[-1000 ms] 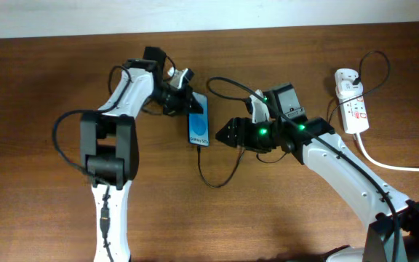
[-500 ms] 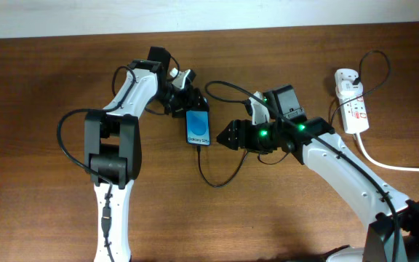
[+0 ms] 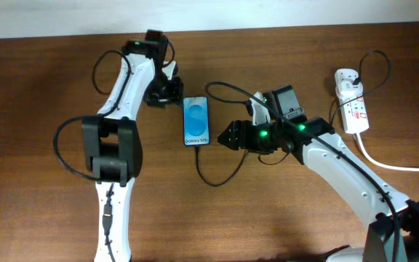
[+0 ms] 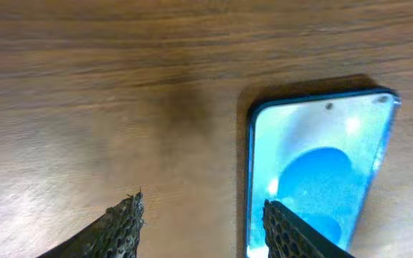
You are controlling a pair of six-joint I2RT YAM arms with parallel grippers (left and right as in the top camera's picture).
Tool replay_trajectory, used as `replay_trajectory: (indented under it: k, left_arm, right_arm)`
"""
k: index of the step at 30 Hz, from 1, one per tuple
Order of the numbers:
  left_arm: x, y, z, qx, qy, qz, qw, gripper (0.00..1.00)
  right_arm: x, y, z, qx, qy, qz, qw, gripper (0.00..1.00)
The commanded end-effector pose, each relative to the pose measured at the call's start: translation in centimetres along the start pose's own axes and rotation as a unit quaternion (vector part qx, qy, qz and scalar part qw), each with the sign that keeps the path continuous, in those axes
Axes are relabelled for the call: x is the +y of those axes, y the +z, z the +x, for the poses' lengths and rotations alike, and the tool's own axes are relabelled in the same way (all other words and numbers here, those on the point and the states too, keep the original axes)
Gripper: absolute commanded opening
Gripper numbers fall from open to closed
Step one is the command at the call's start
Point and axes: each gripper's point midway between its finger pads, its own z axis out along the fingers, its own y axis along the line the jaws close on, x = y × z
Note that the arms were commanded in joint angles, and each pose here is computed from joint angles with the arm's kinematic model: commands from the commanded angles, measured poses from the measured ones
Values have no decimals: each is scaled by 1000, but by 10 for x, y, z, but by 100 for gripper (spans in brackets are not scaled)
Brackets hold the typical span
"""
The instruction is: Plug charger to phone and switch on socket
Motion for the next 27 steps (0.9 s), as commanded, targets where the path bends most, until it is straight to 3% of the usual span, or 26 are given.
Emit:
replay_trajectory:
  k: [1,5,11,15,16,18,19,21,27]
  left_arm:
    - [3,-51,-20,-48,4,-14,999,57]
    - [-9,-137,-19,-104,9,-8,994,56]
    - [-15,-251,3,-215,21,2,976,55]
    - [-23,-323,33,-292,31,7,956,63]
    - [-25,-334,39,-304,33,8,952,100]
    - [-24,-341,42,-313,33,4,949,99]
    - [-24,-341,42,-312,33,4,950,99]
    - [-24,-341,42,-312,33,4,950,99]
    - [-24,-341,42,-312,33,4,950,100]
  right_arm:
    - [-2,-1,-3,-4,-18,4,1000,74]
    - [0,-9,-7,-16,-45,3,999,74]
    - [-44,-95,-42,-77,-13,54,996,76]
    - [-118,-189,-65,-144,78,221,962,80]
    - [-136,-211,-71,-171,102,245,949,80]
    - [-175,-251,-85,-234,144,264,925,81]
    - [-205,-274,-94,-277,184,283,899,81]
    - [-240,-286,-101,-295,208,308,880,81]
    - [-324,-243,-126,-278,233,313,878,86]
